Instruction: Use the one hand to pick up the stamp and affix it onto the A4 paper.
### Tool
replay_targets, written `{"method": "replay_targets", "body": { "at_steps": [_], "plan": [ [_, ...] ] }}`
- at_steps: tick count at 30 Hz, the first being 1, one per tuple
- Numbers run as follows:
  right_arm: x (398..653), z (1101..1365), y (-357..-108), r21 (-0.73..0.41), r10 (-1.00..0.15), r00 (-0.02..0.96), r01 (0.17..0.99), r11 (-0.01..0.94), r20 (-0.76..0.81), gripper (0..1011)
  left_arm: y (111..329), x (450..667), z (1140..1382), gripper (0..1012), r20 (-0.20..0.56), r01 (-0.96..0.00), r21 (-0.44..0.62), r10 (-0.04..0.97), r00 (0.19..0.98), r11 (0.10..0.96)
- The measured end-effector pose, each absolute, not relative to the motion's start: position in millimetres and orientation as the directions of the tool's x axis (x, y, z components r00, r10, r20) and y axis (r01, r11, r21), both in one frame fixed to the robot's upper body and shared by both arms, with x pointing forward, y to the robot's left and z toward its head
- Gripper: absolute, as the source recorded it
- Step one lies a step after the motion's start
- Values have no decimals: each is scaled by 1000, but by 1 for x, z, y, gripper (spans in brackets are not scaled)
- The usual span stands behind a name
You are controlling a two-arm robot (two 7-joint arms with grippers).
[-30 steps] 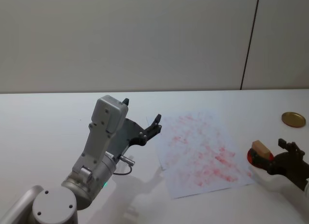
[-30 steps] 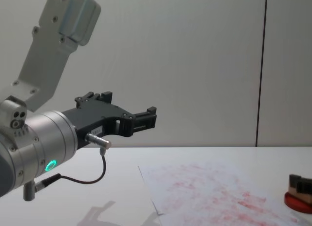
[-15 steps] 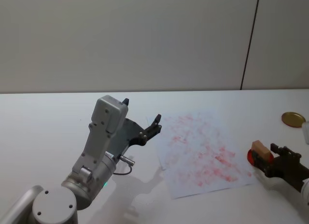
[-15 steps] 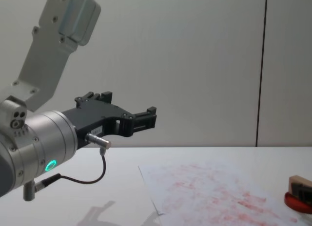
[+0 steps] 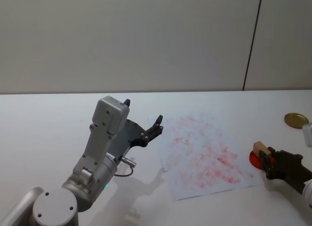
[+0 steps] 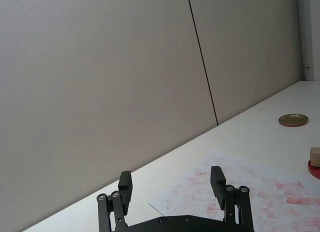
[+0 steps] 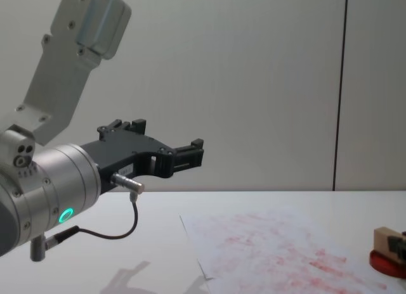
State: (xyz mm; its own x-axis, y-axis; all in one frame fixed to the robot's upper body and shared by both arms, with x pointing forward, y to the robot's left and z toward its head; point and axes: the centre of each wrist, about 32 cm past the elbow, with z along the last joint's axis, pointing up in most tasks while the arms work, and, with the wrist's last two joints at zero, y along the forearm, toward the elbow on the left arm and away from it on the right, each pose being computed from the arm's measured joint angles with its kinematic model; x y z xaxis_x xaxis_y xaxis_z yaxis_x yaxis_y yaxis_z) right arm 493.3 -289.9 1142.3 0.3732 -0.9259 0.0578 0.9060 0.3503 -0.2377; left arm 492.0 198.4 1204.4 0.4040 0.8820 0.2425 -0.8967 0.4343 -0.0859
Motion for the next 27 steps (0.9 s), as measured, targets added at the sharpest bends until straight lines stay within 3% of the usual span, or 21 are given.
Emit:
{"method": "replay_targets", "body": {
  "at_steps": [17,27],
  "plan": [
    [492,1157,-274,-146,-888,445,892,428,114,216,198,492,1204,993,242,-897,-86,882,404,434],
    [488,1162,-259,-160,-864,498,861,483,72,216,198,492,1204,993,243,-897,-86,882,404,434]
  ]
}}
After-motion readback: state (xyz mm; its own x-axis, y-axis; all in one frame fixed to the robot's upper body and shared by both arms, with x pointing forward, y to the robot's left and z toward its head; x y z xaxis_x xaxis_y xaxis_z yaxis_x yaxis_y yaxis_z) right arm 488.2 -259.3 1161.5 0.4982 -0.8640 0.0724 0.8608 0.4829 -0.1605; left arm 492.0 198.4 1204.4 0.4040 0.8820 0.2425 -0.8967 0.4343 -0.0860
